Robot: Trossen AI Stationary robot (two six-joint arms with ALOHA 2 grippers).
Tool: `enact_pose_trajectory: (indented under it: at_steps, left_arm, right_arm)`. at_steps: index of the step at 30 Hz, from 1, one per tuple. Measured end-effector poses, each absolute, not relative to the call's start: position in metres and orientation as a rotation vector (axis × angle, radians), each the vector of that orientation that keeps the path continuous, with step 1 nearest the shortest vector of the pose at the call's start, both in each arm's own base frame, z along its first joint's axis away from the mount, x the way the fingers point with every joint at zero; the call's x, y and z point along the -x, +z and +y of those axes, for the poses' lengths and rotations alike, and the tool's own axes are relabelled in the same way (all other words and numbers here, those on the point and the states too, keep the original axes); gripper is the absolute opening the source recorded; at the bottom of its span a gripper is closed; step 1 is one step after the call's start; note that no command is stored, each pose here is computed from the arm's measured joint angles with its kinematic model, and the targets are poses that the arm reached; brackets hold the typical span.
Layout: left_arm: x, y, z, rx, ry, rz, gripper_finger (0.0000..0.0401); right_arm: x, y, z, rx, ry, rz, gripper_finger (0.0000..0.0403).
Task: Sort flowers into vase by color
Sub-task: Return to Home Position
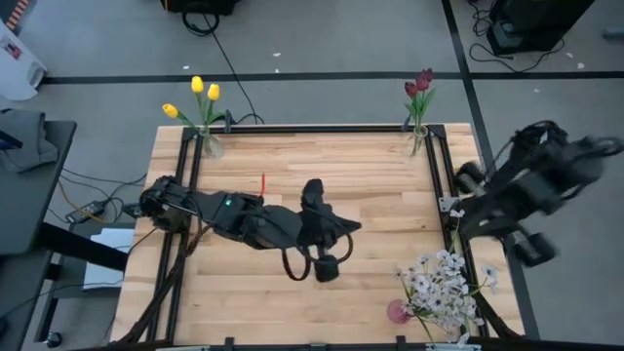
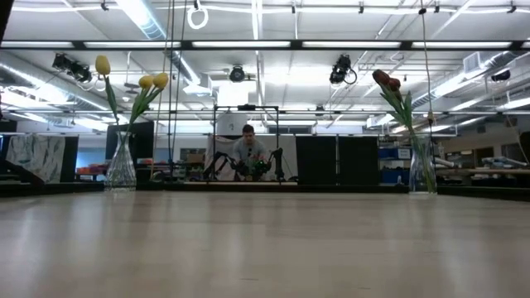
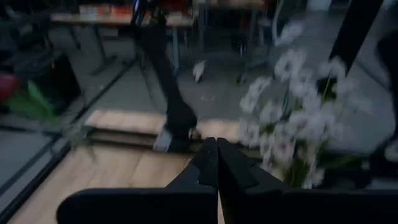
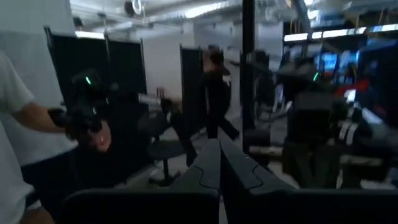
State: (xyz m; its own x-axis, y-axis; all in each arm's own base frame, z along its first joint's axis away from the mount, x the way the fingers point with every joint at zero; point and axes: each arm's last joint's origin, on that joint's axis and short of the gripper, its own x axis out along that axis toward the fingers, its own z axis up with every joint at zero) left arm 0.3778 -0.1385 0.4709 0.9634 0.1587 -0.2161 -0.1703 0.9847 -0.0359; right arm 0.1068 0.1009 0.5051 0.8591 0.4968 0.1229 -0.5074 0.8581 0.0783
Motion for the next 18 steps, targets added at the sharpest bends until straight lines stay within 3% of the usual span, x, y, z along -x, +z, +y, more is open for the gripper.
enact_pose_trajectory:
  at_steps: [5, 12, 18]
  left_arm:
    - [-0.342, 0.475, -0.125, 0.019, 0.233, 0.382, 0.0001]
    - [-0.276, 0.507, -0.098, -0.056, 0.241, 0.413, 0.0001]
    - [-0.222, 0.506, -0.076, -0.086, 0.219, 0.442, 0.0001]
  right_arm:
    - [-0.156, 0.497, 0.094, -0.127, 0.548, -0.063, 0.0009]
    - [-0.205, 0.491, 0.056, -0.132, 0.469, -0.062, 0.0009]
    - [-0.243, 0.478, 0.025, -0.130, 0.413, -0.037, 0.0009]
